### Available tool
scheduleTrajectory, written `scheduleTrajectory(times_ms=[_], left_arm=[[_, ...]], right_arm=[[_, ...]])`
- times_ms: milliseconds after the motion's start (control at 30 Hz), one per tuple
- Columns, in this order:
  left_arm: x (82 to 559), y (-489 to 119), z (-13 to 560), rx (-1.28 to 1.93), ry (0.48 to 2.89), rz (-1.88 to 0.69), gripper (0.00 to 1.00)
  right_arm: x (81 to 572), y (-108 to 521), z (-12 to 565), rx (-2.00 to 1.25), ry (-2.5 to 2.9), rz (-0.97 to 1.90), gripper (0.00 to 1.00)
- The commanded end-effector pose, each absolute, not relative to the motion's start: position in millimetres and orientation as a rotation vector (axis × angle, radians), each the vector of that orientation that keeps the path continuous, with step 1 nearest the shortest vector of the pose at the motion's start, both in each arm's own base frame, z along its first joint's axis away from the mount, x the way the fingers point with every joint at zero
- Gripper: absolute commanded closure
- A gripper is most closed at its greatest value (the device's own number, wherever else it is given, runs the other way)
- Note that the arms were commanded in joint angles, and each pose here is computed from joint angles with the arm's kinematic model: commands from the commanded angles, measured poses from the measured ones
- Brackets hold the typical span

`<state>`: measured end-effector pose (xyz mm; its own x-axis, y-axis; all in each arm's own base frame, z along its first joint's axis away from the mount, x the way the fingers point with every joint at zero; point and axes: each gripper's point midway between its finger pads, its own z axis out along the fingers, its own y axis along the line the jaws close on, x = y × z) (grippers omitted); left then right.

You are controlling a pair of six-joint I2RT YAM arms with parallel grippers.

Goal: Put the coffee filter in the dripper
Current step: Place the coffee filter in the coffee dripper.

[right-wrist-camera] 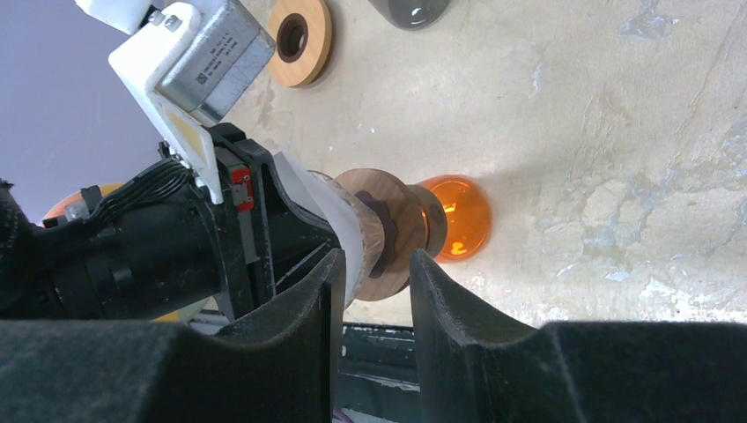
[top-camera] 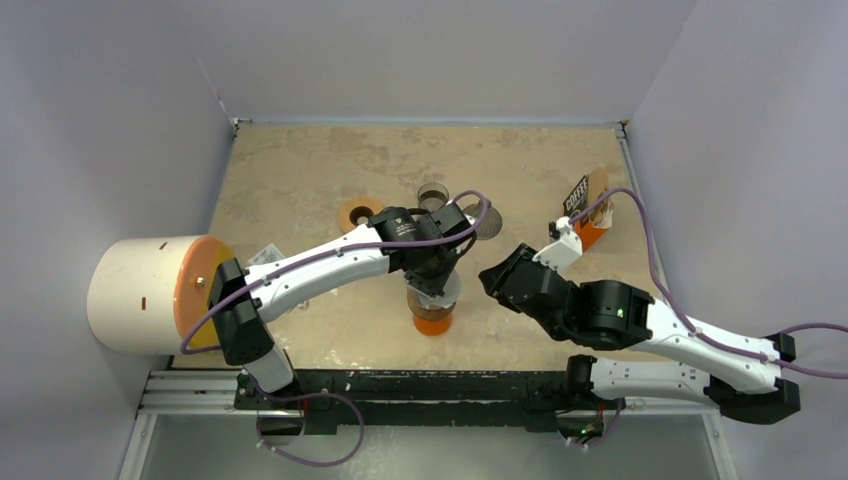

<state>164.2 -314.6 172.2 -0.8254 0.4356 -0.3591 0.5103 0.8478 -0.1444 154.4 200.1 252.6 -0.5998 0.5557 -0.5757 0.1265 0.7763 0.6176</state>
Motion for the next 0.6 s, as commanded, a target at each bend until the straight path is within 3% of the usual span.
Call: scheduleTrajectory(times_ms=[0,367,567], left_arm=[[165.0,-313.9,169.6,0.722,2.692,-0.335,1.0],[161.9,-312.8,163.9,0.718,2.698,-0.351,1.0],[159.8,-314.7,162.3,0.729,2.7,-0.372,0.81]], right_arm=[[160.7,193.7,253.3,0.532,2.115,0.656,0.64],[160.5,194.3,251.8,0.534,2.115,0.663,0.64],[160.5,195.1,251.7,0.533,2.115,0.666,0.64]])
